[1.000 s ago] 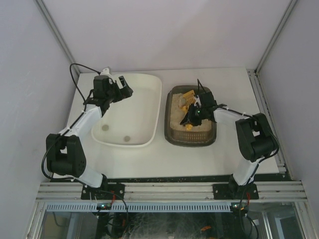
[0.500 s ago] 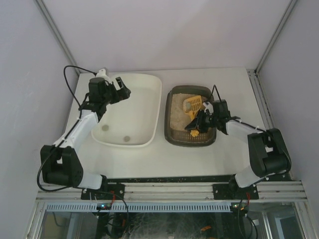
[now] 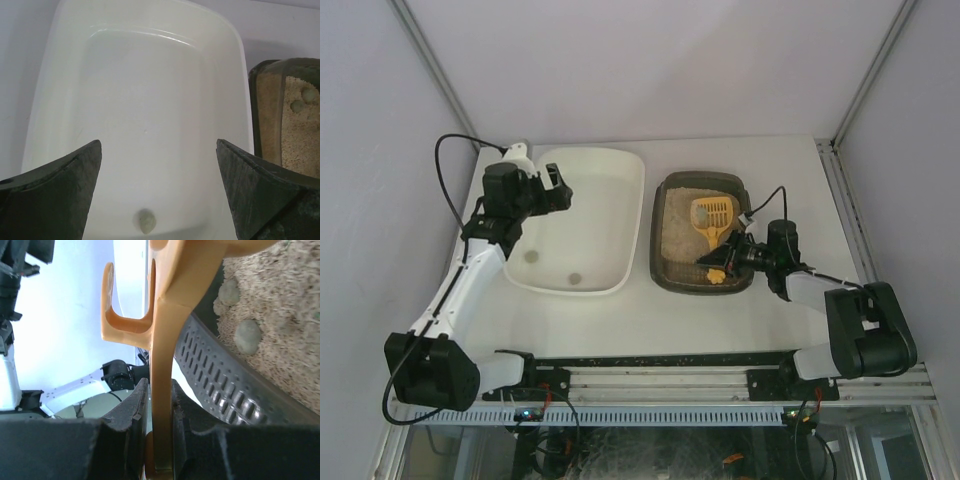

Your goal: Clean the litter box

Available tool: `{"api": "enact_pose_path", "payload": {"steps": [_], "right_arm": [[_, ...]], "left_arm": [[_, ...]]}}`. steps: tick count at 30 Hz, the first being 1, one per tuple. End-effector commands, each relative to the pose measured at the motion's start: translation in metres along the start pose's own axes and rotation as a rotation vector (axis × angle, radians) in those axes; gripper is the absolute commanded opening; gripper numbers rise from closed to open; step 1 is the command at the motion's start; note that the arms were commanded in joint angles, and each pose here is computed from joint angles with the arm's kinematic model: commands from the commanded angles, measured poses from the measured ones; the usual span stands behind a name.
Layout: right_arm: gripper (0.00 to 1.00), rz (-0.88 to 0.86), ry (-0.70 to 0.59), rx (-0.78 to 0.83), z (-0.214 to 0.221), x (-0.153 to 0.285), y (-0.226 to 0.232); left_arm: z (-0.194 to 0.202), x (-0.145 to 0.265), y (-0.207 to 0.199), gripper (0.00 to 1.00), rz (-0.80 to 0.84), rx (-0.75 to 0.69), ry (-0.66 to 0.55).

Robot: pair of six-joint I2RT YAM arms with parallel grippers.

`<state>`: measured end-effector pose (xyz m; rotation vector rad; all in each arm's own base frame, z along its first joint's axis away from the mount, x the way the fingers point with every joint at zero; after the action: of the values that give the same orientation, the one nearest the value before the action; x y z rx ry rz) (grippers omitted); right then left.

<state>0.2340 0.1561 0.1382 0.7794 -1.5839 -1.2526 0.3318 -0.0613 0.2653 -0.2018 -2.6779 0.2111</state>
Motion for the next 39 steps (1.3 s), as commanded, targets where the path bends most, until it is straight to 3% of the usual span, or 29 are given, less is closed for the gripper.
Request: {"api": "enact_pose_path", "payload": {"steps": [1,5,8,11,15,19,22,25,28,32,36,39], "right_arm": [[0.00,-0.103,0.015,0.069,0.001,0.007,0.016],[0.00,-0.117,-0.061,0.033,-0.005,0.022,0.005],[0.00,-0.071,0.025,0.078,0.006,0.011,0.008],[0.00,-0.065,-0.060,0.060,-0.004,0.025,0.003],[0.00,-0.055,0.005,0.091,0.005,0.018,0.006],[0.00,-0.076,-0.061,0.058,-0.001,0.029,-0.001],[0.00,-0.041,0.025,0.116,0.014,0.014,0.006],[0.00,-0.088,-0.036,0.072,0.005,0.022,0.004],[0.00,-0.056,0.056,0.147,0.020,0.003,0.017],[0.00,-0.067,-0.046,0.123,0.004,0.016,0.018],[0.00,-0.063,0.026,0.157,0.015,0.003,0.027],[0.00,-0.083,-0.004,0.116,0.009,0.007,0.023]], "left_arm": [[-0.012,0.021,-0.001,1.00,0.030,-0.112,-0.024],[-0.006,0.035,-0.014,1.00,0.173,-0.210,-0.004],[0.002,0.039,-0.022,1.00,0.280,-0.267,0.018],[0.009,0.042,-0.031,1.00,0.379,-0.295,0.026],[0.007,0.040,-0.028,1.00,0.352,-0.294,0.017],[0.014,0.037,-0.026,1.00,0.339,-0.282,0.015],[0.022,0.034,-0.024,1.00,0.334,-0.275,0.026],[0.026,0.034,-0.026,1.00,0.352,-0.280,0.028],[0.031,0.036,-0.032,1.00,0.421,-0.281,0.041],[0.031,0.038,-0.034,1.00,0.448,-0.287,0.045],[0.026,0.039,-0.031,1.00,0.416,-0.297,0.066],[0.020,0.040,-0.026,1.00,0.364,-0.297,0.076]]}}
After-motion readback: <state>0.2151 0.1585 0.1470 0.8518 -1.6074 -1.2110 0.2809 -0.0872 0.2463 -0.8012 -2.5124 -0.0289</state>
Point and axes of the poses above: each gripper's point midway between its finger pads, its own x axis back along the fingers, its own y axis along the line the jaws close on, z = x × y, the point moved 6 cm from there along x, back along the fingers, and after that the axes turned 6 degrees about -x, right-handed, at the moved point
